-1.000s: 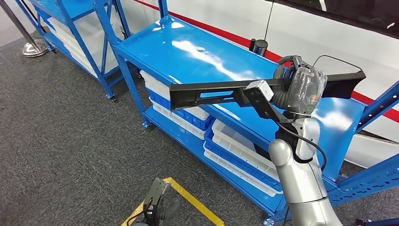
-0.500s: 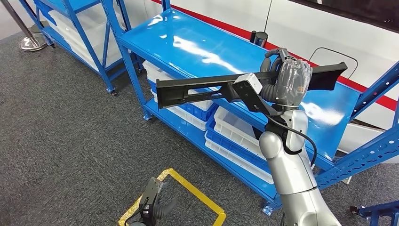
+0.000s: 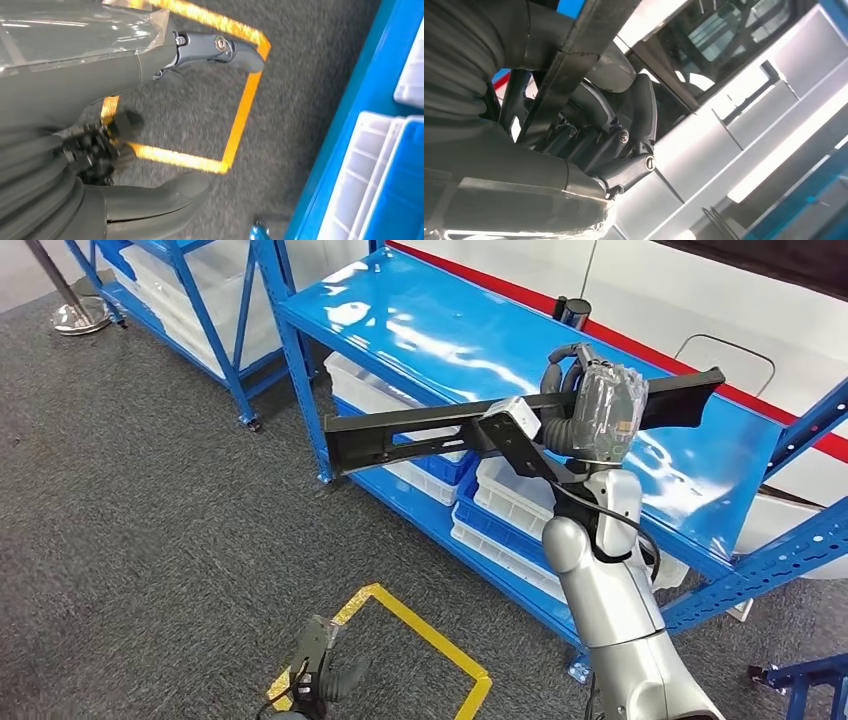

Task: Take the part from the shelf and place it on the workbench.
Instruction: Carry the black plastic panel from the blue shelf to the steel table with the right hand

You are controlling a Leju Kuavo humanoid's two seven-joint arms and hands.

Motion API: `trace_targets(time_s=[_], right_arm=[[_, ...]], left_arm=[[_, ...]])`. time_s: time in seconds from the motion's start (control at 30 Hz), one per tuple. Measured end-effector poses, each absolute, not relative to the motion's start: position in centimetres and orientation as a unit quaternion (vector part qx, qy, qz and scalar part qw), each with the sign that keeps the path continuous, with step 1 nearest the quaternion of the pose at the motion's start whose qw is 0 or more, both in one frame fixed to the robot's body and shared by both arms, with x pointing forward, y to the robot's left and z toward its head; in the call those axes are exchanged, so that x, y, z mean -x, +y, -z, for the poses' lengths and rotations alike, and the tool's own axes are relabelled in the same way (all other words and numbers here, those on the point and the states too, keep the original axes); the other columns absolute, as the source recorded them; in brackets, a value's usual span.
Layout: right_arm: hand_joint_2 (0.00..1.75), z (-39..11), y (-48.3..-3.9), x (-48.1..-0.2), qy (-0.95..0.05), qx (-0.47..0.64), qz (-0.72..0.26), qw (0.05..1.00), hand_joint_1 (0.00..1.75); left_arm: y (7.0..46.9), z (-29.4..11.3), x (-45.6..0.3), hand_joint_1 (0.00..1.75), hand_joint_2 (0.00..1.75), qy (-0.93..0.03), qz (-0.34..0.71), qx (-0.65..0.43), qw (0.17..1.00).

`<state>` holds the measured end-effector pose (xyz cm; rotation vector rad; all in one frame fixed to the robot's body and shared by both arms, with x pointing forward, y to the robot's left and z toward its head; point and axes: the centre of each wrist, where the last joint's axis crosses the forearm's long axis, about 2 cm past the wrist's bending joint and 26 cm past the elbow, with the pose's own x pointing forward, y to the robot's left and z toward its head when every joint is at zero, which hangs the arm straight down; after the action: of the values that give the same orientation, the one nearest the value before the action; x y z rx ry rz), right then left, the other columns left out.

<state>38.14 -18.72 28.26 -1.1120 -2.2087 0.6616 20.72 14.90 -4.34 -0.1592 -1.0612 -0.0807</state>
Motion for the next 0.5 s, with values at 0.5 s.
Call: trace_targets(time_s=[0.5], right_arm=[[1.75,-28.14,-18.41,-37.96,-0.825,0.417,-0.246,0.291,1.75]], left_arm=[[15.53,4.68,-20.42,0.0,1.75,-0.501,0.024,0.073,0.862]])
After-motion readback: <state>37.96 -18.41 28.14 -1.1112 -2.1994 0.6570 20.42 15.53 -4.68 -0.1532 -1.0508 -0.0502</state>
